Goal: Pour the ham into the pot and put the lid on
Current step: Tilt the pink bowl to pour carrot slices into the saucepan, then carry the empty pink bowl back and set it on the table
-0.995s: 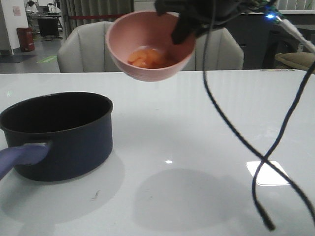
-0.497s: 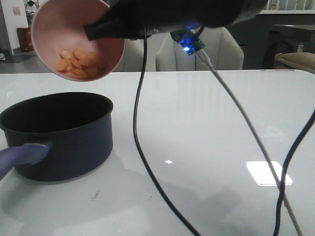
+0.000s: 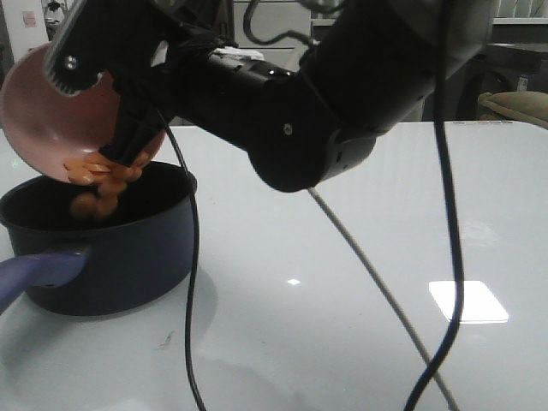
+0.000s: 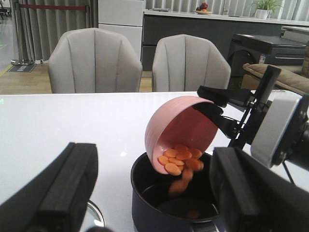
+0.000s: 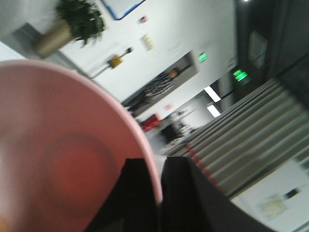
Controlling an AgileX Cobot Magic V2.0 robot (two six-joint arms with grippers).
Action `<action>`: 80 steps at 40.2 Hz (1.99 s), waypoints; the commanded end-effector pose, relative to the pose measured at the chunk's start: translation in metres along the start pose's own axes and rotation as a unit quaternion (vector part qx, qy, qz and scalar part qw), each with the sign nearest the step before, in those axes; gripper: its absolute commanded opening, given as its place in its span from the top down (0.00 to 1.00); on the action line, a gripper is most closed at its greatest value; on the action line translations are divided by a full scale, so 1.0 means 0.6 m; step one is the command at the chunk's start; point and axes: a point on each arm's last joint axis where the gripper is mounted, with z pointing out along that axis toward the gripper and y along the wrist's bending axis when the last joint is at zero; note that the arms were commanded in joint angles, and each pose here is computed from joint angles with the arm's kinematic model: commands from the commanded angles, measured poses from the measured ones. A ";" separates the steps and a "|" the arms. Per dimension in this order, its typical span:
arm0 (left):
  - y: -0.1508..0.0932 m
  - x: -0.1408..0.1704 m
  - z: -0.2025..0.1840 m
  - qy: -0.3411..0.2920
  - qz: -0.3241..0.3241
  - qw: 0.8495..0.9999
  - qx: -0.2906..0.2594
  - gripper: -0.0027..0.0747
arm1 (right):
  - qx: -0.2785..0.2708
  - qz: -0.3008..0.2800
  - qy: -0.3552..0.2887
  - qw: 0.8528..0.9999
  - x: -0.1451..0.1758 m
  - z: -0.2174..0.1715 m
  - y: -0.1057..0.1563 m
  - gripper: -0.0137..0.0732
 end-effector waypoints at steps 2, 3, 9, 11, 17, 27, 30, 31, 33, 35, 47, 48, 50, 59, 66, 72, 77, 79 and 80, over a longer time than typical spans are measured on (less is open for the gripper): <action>-0.003 -0.025 -0.003 -0.048 -0.004 0.999 0.006 0.31 | 0.125 -0.035 -0.067 0.989 -0.044 0.005 -0.064 0.68; -0.003 -0.025 -0.003 -0.048 -0.004 0.999 0.006 0.31 | 0.126 -0.039 -0.067 0.989 -0.044 0.005 -0.064 0.68; -0.003 -0.025 -0.003 -0.048 -0.004 0.999 0.006 0.31 | 0.128 -0.079 -0.062 0.987 -0.044 0.005 -0.064 0.68; -0.003 -0.025 -0.003 -0.048 -0.004 0.999 0.006 0.31 | 0.129 -0.094 -0.060 0.985 -0.044 0.005 -0.064 0.68; -0.003 -0.025 -0.003 -0.048 -0.004 0.999 0.006 0.31 | 0.135 -0.111 -0.060 0.983 -0.047 0.008 -0.068 0.68; -0.003 -0.025 -0.003 -0.048 -0.004 0.999 0.006 0.31 | 0.143 0.181 -0.005 0.973 -0.028 0.020 -0.089 0.68; -0.003 -0.025 -0.003 -0.048 -0.004 0.999 0.006 0.31 | 0.122 0.250 0.029 0.960 -0.027 0.029 -0.098 0.68; -0.003 -0.025 -0.003 -0.048 -0.004 0.999 0.006 0.31 | 0.113 0.265 0.039 0.957 -0.028 0.032 -0.099 0.68; -0.003 -0.025 -0.003 -0.048 -0.004 0.999 0.006 0.31 | 0.091 0.294 0.062 0.949 -0.033 0.039 -0.105 0.68; -0.003 -0.025 -0.003 -0.048 -0.004 0.999 0.006 0.31 | 0.068 0.313 0.088 0.943 -0.039 0.045 -0.111 0.68; -0.003 -0.025 -0.003 -0.048 -0.004 0.999 0.006 0.31 | -0.074 0.430 0.234 0.869 -0.054 0.028 -0.171 0.68; -0.003 -0.025 -0.003 -0.048 -0.004 0.999 0.006 0.31 | -0.082 0.436 0.243 0.863 -0.052 0.024 -0.177 0.68; -0.003 -0.025 -0.003 -0.048 -0.004 0.999 0.006 0.31 | -0.102 0.445 0.262 0.850 -0.048 0.014 -0.192 0.68; -0.003 -0.025 -0.003 -0.048 -0.004 0.999 0.006 0.31 | -0.135 0.469 0.340 0.804 0.006 -0.043 -0.288 0.68; -0.003 -0.025 -0.003 -0.048 -0.004 0.999 0.006 0.31 | -0.129 0.490 0.410 0.758 0.073 -0.097 -0.345 0.68; -0.003 -0.025 -0.003 -0.048 -0.004 0.999 0.006 0.31 | -0.082 0.536 0.472 0.695 0.143 -0.151 -0.366 0.68; -0.003 -0.025 -0.003 -0.048 -0.004 0.999 0.006 0.31 | -0.057 0.549 0.503 0.665 0.179 -0.188 -0.366 0.68; -0.003 -0.025 -0.003 -0.048 -0.004 0.999 0.006 0.31 | -0.051 0.548 0.513 0.658 0.190 -0.201 -0.364 0.68; -0.003 -0.025 -0.003 -0.048 -0.004 0.999 0.006 0.31 | -0.049 0.546 0.519 0.655 0.196 -0.207 -0.363 0.68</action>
